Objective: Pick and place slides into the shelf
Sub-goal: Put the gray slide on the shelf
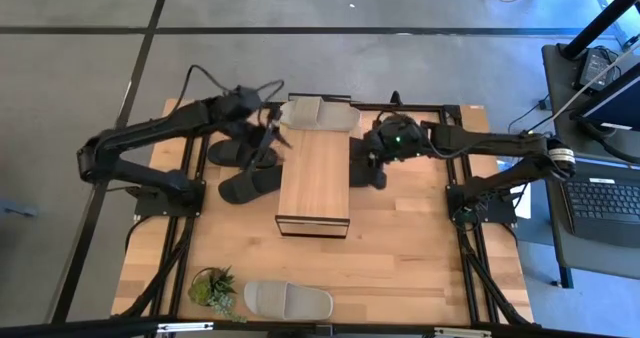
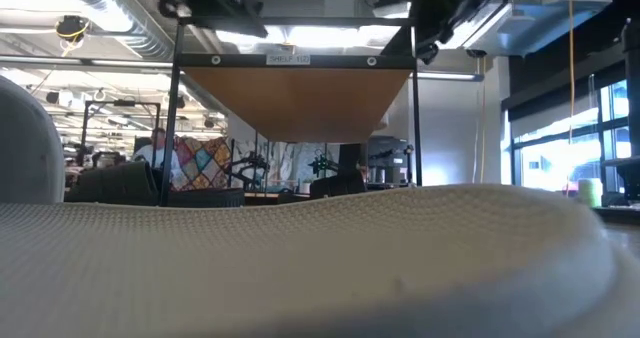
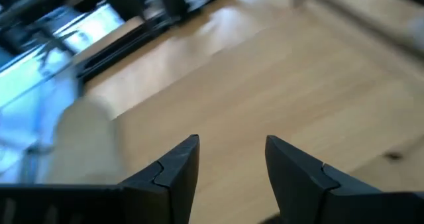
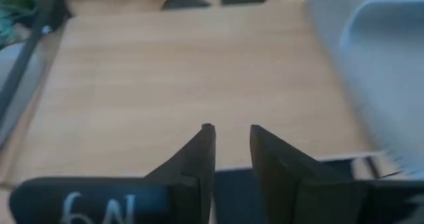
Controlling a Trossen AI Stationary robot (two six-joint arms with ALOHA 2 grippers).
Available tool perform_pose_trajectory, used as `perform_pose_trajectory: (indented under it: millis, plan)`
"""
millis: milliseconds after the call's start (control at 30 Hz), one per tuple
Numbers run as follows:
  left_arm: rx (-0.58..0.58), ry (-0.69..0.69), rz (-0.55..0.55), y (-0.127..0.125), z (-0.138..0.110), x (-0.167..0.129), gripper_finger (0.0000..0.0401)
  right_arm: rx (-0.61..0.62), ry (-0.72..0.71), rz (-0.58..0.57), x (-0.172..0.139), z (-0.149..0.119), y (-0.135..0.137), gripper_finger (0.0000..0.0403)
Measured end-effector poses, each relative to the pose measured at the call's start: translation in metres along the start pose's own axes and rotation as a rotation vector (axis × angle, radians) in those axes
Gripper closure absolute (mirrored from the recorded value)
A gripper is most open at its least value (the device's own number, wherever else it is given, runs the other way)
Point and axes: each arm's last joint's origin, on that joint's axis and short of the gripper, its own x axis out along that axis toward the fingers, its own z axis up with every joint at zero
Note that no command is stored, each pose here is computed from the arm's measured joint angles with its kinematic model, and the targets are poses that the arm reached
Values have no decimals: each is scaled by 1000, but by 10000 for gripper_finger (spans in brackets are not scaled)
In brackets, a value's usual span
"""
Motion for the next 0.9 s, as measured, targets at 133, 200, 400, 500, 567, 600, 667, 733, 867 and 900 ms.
perform_pose_trajectory:
  millis: [133, 200, 400, 500, 567, 600, 667, 733, 867, 900]
  plan:
    - [6, 18, -52, -31, 23, 3, 236, 21, 47, 36, 4, -9, 14, 306]
    - [1, 54, -30, -46, 34, 6, 236, 37, 71, 47, 7, -16, 20, 306]
    - [-10, 86, -46, -98, 63, 12, 236, 75, 157, 96, 11, -38, 42, 306]
    - [-36, 90, -40, -122, 75, 12, 236, 70, 179, 136, 10, -49, 57, 306]
    - [-54, 101, -21, -137, 80, 13, 236, 71, 192, 157, 10, -58, 68, 306]
    - [-61, 106, -20, -144, 82, 13, 236, 70, 195, 160, 10, -63, 74, 306]
    - [-70, 109, -46, -158, 85, 14, 236, 76, 197, 154, 10, -76, 84, 306]
    - [-67, 110, -87, -173, 89, 17, 236, 85, 181, 157, 12, -90, 94, 306]
    - [-33, 144, -73, -199, 93, 27, 236, 73, 73, 252, 18, -112, 114, 306]
    - [-22, 160, -55, -205, 93, 31, 236, 69, 42, 279, 18, -116, 118, 306]
